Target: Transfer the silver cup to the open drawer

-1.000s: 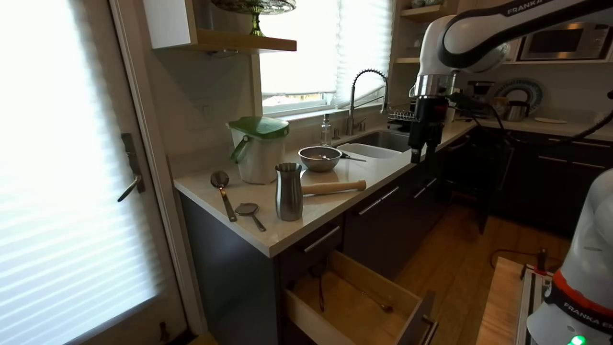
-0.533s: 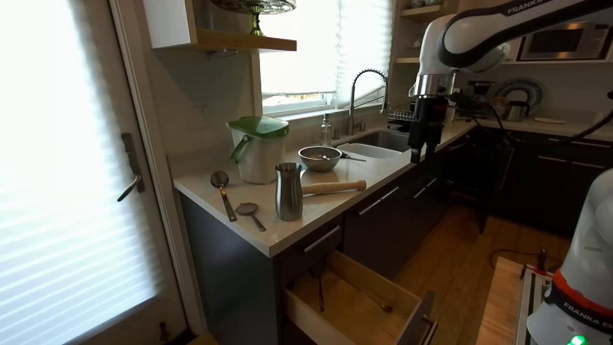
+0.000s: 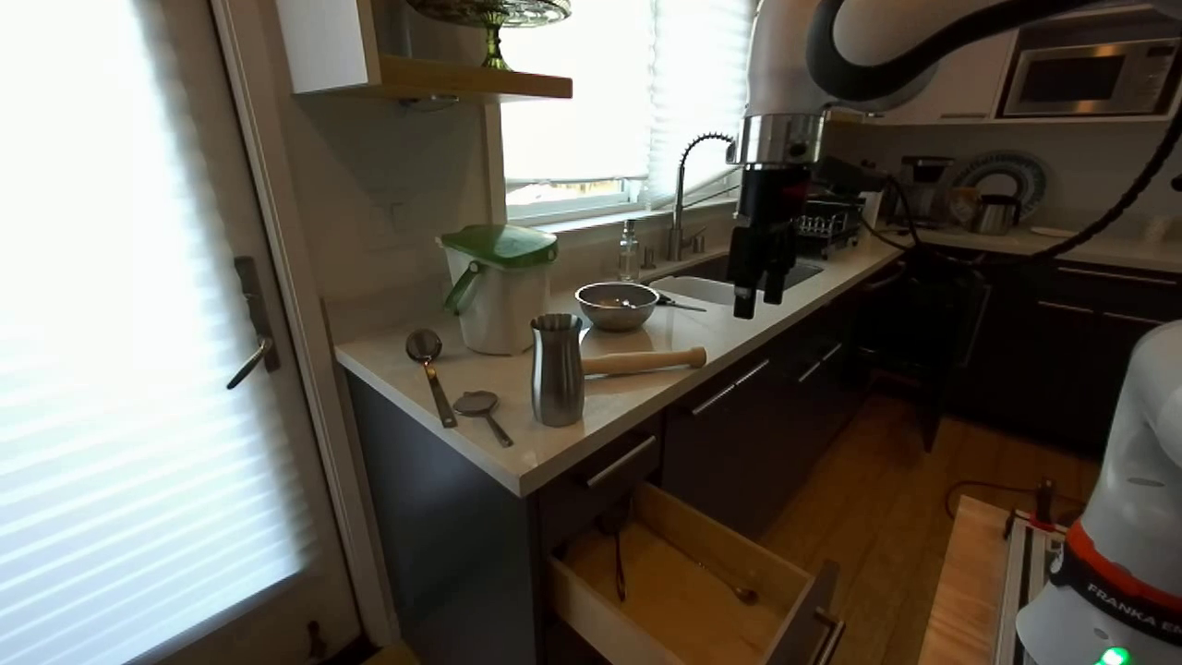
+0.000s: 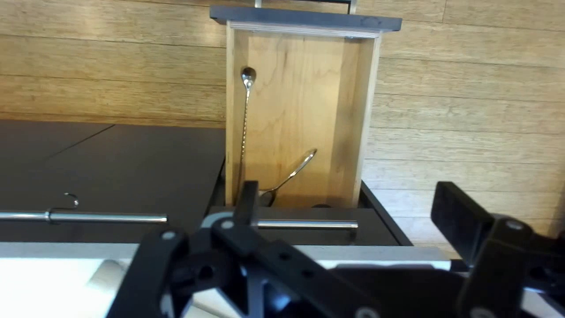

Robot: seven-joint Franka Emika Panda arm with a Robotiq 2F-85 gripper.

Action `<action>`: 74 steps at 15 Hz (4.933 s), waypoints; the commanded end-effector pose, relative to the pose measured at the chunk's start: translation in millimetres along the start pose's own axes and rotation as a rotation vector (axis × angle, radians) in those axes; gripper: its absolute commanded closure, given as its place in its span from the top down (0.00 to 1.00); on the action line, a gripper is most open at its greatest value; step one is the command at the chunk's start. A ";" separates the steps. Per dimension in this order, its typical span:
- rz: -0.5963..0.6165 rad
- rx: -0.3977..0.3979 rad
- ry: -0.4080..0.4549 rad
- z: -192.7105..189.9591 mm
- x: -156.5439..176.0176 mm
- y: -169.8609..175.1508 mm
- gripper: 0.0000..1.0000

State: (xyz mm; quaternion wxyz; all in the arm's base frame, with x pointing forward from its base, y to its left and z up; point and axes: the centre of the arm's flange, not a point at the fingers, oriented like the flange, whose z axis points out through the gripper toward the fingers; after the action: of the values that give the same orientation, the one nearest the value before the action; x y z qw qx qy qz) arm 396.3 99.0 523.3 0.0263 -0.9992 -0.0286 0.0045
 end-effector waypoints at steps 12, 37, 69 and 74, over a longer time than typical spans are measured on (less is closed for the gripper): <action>-0.276 0.021 0.292 31.1 69.9 -66.7 1.00; -0.448 0.421 0.688 144.3 104.9 28.7 1.00; -0.615 0.462 0.934 193.7 152.8 36.9 1.00; -0.632 0.461 1.000 193.7 159.9 37.0 1.00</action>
State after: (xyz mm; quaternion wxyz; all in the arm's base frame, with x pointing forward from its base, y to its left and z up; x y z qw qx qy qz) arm 549.6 82.4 335.0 0.2471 -0.8079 -0.3028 -0.4411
